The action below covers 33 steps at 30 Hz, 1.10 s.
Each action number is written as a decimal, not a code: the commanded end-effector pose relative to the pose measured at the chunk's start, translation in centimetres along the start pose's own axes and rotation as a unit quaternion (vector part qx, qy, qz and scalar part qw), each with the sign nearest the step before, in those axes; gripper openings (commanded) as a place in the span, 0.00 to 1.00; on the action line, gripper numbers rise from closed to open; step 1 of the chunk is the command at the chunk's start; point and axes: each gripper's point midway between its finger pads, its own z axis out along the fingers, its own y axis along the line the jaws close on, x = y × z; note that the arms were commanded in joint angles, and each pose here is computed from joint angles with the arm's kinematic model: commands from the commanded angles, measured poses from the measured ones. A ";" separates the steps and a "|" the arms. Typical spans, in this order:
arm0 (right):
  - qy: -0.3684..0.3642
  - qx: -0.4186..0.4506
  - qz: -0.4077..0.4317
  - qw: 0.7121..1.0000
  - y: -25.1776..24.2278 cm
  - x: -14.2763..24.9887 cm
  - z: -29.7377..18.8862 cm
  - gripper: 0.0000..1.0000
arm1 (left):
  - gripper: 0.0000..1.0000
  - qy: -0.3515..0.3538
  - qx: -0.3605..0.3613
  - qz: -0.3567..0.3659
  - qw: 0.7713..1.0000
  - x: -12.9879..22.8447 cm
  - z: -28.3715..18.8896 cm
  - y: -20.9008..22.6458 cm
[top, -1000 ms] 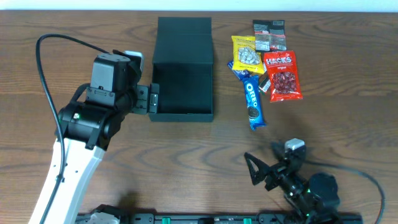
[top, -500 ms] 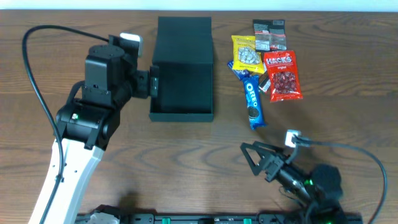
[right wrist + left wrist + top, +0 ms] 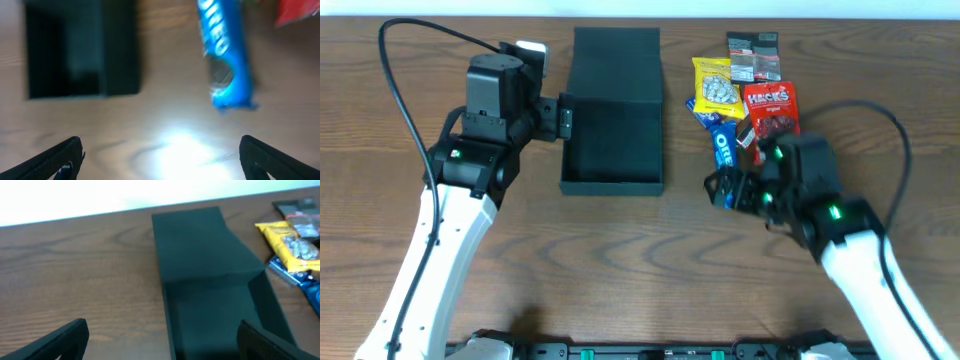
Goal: Pack container
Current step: 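Reach the right gripper to the blue Oreo pack and grasp it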
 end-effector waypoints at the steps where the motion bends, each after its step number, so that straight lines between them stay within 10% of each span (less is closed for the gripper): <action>1: -0.010 0.083 -0.050 0.995 -2.7 -2.7 2.0 0.99 | 0.95 0.006 -0.002 0.004 1.000 0.2 0.2 0.2; 20: 0.017 0.178 -0.134 0.975 -7.6 -4.9 11.7 0.93 | 0.95 0.037 -0.005 -0.027 0.999 1.7 0.1 0.3; 33: -0.001 0.155 -0.163 0.974 -5.2 -5.0 13.5 0.61 | 0.96 0.036 -0.025 -0.029 0.999 1.7 0.1 2.4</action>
